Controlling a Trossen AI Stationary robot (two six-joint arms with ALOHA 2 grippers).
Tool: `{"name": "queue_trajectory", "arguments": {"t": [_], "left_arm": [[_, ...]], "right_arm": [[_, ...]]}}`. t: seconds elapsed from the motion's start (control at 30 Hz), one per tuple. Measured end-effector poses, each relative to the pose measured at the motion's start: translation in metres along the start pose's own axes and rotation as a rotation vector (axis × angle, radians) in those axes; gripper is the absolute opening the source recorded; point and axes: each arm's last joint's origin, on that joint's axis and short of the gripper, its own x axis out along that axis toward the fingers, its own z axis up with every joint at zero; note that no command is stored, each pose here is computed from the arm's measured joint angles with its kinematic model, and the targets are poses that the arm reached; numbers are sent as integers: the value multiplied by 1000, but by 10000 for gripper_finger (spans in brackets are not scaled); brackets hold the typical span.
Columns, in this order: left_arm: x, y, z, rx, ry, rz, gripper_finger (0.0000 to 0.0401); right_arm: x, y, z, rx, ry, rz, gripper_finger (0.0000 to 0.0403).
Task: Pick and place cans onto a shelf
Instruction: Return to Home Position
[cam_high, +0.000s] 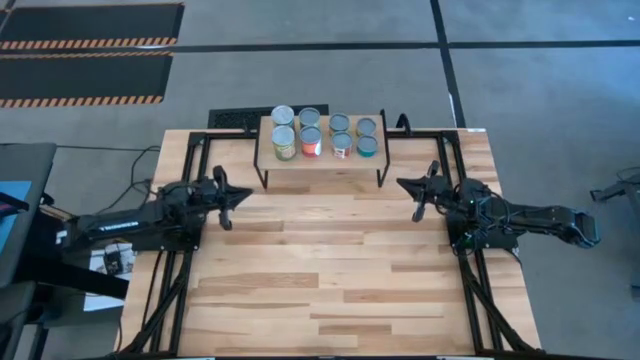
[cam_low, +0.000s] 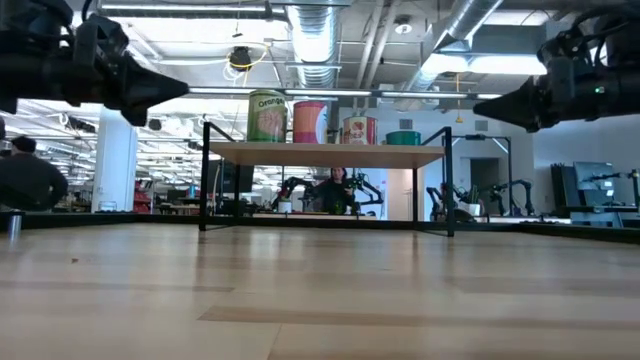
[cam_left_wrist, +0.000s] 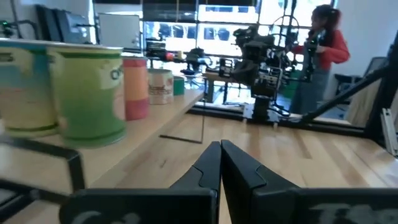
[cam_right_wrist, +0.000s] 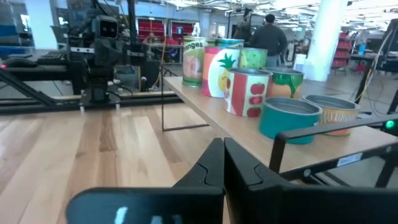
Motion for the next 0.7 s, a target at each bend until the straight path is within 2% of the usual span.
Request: {"name": "queue_trajectory", "arguments": {"t": [0.17,0.37,0.7], "left_arm": [[-15,2,-2,-25,2,70,0],[-14,1,-4,-13,31,49,0],[-14,1,-5,-18,36,46,0]], "right_arm": [[0,-2,-1,0,6,-17,14],[0,-6,-2,4,23,-75,11],[0,-8,-3,1,28,-80,23]]}}
